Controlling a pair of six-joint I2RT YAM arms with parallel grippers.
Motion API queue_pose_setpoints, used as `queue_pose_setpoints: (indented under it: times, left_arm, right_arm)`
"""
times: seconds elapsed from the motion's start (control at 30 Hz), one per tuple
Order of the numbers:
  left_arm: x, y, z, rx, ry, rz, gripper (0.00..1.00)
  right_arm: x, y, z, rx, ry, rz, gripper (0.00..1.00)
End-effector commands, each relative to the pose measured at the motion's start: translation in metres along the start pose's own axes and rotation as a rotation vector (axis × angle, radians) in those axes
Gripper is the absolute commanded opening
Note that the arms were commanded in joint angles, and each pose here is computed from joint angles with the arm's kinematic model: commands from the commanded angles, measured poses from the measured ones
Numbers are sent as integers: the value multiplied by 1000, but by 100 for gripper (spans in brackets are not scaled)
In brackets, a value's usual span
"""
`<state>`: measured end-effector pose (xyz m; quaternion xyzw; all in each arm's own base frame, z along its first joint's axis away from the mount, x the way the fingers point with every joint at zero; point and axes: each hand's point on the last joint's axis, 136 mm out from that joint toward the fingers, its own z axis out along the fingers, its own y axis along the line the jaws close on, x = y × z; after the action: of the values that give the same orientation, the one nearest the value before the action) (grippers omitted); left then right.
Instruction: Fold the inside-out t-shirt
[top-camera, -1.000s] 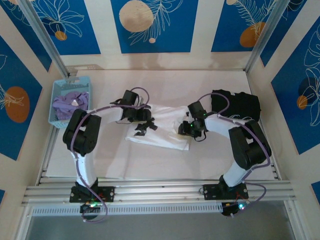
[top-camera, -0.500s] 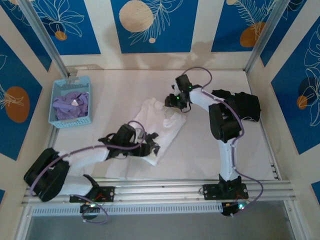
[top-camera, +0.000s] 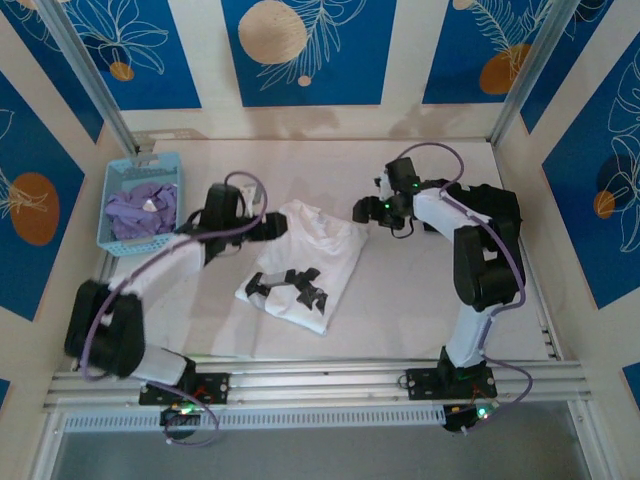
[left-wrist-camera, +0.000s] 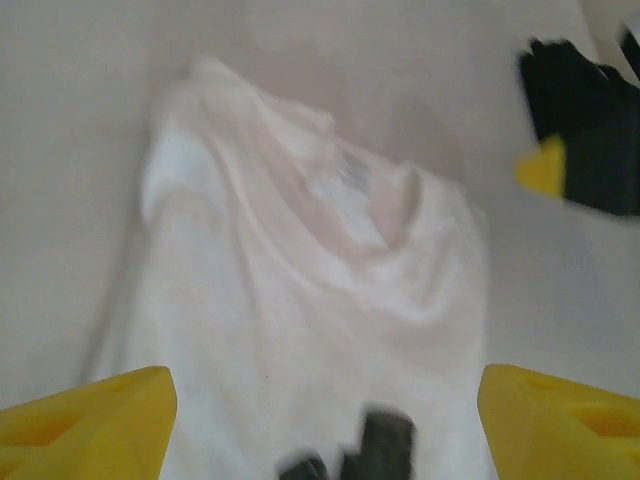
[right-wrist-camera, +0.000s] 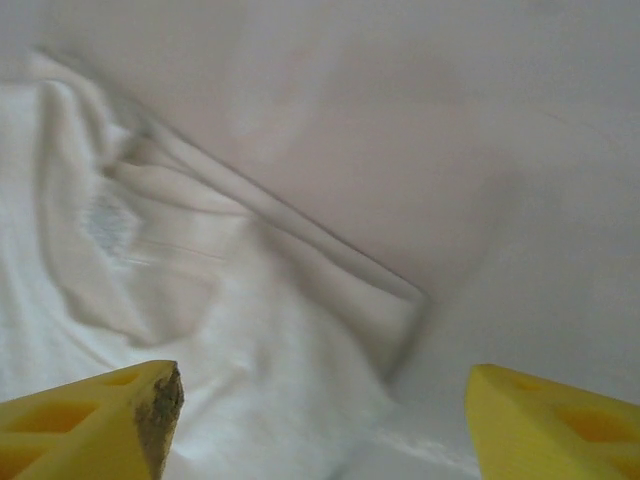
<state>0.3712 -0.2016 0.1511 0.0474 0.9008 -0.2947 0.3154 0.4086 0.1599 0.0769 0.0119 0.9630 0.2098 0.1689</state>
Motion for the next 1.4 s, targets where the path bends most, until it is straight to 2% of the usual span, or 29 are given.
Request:
queue_pose_setpoints:
  times: [0.0,0.2,0.37,0.5,0.7,0.93,1.2,1.37]
  left_arm:
    - [-10,21,31,-28,94,74,80]
    - [-21,47,88,-49,219,112,81]
    - [-22,49,122,9,292,110,81]
    - [-15,47,139,60,353,91,80]
    - [-4,44,149,115,397,66,72]
    - [8,57,163,84,469,31,56]
    - [4,63,169,72,467,7,30]
    - [-8,52,170,122,441,-6,14]
  right_arm:
    - [15,5,7,-33,62,54,79]
    - [16,5,31,-55,115,97,79]
    - [20,12,45,-65,156,113,77]
    - [25,16,54,-63,181,114,75]
    - [25,30,63,-90,188,108,67]
    - [20,35,67,-95,171,112,53]
    - [8,35,67,-103,126,116,32]
    - [-5,40,61,-136,71,99,21]
